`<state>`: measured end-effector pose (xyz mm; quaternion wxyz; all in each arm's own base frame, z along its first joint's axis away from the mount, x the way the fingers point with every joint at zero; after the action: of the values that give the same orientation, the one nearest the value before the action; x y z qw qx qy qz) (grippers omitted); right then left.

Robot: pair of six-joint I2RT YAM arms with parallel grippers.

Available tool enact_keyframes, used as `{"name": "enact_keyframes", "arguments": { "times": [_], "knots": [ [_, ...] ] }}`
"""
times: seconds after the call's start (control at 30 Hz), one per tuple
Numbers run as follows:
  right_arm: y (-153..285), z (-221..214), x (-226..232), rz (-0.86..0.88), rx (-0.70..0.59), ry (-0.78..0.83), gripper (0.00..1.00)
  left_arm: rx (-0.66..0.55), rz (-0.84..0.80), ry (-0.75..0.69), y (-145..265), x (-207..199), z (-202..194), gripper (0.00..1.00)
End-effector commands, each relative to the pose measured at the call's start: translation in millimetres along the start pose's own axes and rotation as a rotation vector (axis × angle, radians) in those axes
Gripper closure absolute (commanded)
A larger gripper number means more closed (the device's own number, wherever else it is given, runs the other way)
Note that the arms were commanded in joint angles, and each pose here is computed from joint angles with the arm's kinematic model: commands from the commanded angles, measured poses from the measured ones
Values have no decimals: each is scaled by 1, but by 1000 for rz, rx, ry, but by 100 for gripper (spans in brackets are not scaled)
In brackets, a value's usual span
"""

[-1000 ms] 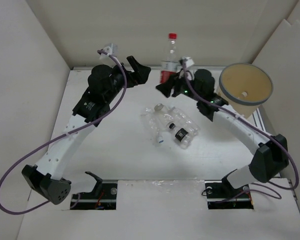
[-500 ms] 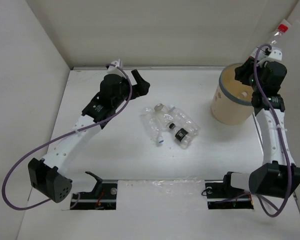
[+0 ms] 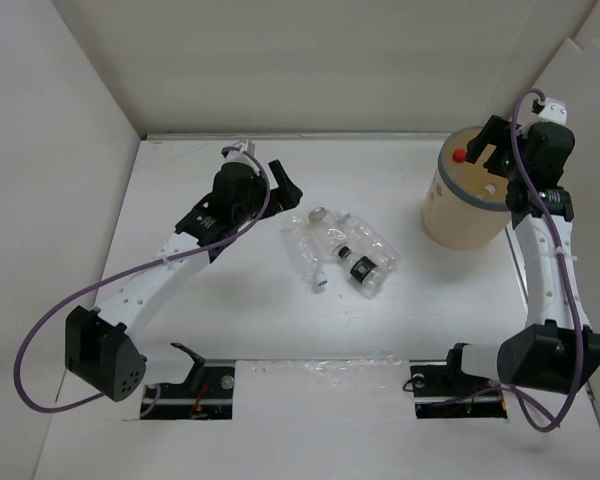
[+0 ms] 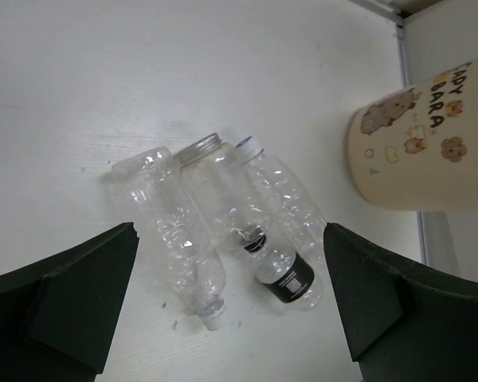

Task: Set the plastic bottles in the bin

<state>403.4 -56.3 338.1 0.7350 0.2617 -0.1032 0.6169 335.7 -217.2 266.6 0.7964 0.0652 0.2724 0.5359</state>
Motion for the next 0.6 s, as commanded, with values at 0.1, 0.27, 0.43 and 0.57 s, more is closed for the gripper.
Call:
{"name": "enact_keyframes", "arguments": {
  "times": [0.1, 0.27, 0.43, 0.57],
  "knots": [
    [45, 38, 43, 36, -128, 29, 0, 184, 105, 61, -24, 26, -67, 0],
    [56, 12, 85, 150, -64, 76, 0, 286, 145, 114, -47, 38, -108, 0],
    [60, -19, 113, 241, -20, 96, 0, 337, 207, 125, -73, 51, -131, 0],
    [58, -40, 120, 268, 19, 108, 0, 359, 243, 130, -96, 56, -140, 0]
  ]
}}
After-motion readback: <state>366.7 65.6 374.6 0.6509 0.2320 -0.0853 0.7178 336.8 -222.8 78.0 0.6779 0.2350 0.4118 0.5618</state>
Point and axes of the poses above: each gripper's point midway between its finger pads, its own y axis back along the fingers, its own x axis along the line the jaws close on, z = x × y, the point moved 1 cm from there along y, back along the fingers, and after that the axes turned 15 degrees about -y, right-handed, at the moved point
